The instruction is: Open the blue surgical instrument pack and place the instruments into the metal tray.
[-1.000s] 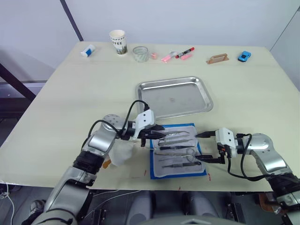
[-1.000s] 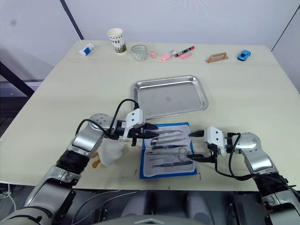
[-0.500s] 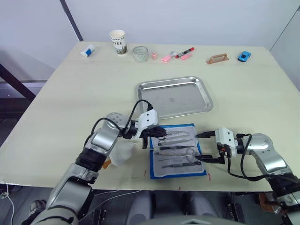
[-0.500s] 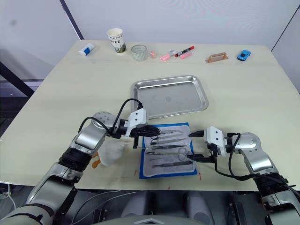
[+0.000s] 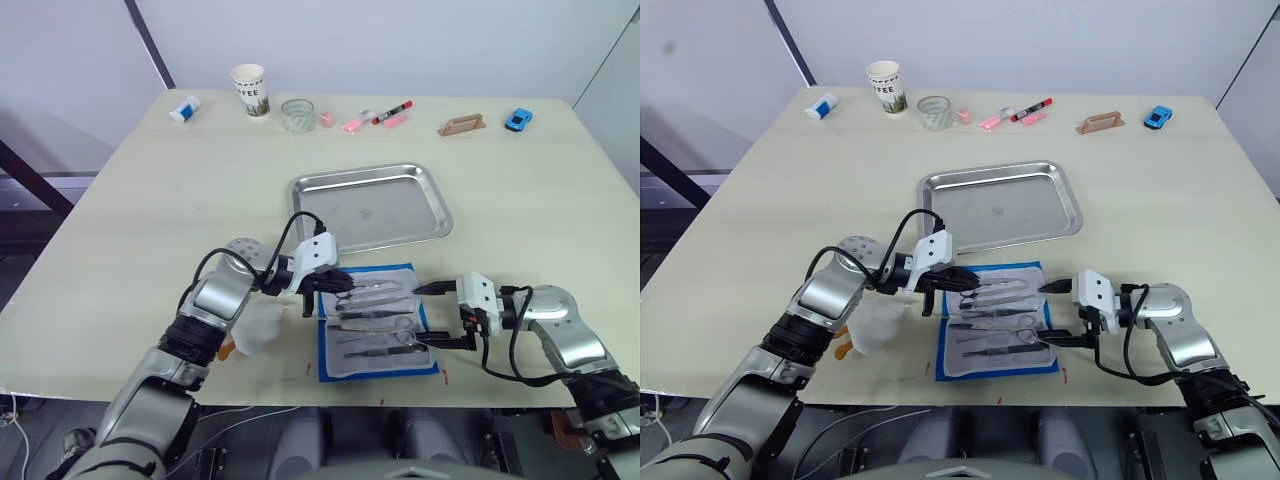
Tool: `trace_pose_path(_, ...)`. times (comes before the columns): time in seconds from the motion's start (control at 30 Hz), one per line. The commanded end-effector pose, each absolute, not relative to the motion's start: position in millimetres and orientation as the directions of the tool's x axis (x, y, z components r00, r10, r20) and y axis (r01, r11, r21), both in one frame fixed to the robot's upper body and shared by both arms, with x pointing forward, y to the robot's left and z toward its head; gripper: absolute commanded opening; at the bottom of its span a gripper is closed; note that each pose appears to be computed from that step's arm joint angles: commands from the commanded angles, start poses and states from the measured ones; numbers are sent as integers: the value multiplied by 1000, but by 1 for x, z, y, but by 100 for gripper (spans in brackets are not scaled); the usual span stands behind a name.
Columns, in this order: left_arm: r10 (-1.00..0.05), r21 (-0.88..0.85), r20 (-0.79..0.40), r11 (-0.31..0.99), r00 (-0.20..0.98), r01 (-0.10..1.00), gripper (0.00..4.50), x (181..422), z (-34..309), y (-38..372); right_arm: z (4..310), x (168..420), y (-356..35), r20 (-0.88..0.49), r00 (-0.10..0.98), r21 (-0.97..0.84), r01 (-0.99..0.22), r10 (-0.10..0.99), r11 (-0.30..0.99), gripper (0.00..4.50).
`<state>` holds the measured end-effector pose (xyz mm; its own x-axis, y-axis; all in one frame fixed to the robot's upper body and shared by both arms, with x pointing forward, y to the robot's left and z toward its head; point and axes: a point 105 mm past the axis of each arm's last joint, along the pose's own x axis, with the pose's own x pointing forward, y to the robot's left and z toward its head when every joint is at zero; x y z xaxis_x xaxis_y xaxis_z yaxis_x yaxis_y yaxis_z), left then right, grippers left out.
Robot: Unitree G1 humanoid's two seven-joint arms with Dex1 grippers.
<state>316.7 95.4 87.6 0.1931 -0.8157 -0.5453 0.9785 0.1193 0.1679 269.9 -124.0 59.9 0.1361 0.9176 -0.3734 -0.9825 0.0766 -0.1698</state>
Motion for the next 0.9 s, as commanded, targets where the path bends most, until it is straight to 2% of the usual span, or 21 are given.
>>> trace_pose_path(0.03,-803,183,-564,106,193,977,3,317,91,96,39,260,-114,-431,56,-115,-993,901,7,440)
trace_pose_path(0.43,-798,194,-566,114,206,974,3,319,105,101,31,262,-122,-496,36,-80,-997,867,-4,440)
trace_pose_path(0.47,-791,282,-568,73,227,957,3,321,110,99,30,261,-123,-499,34,-74,-997,866,-3,440)
trace_pose_path(0.53,-782,349,-573,36,244,937,3,321,114,98,30,261,-123,-504,29,-72,-997,863,-8,440)
trace_pose_path(0.6,-843,168,-499,133,201,977,3,315,117,94,30,260,-122,-504,28,-72,-997,863,-9,440)
trace_pose_path(0.67,-867,76,-463,168,184,983,3,316,120,95,30,260,-121,-507,25,-71,-997,861,-12,440)
trace_pose_path(0.9,-818,129,-530,181,222,975,3,329,116,120,29,260,-120,-517,20,-56,-998,856,-11,440)
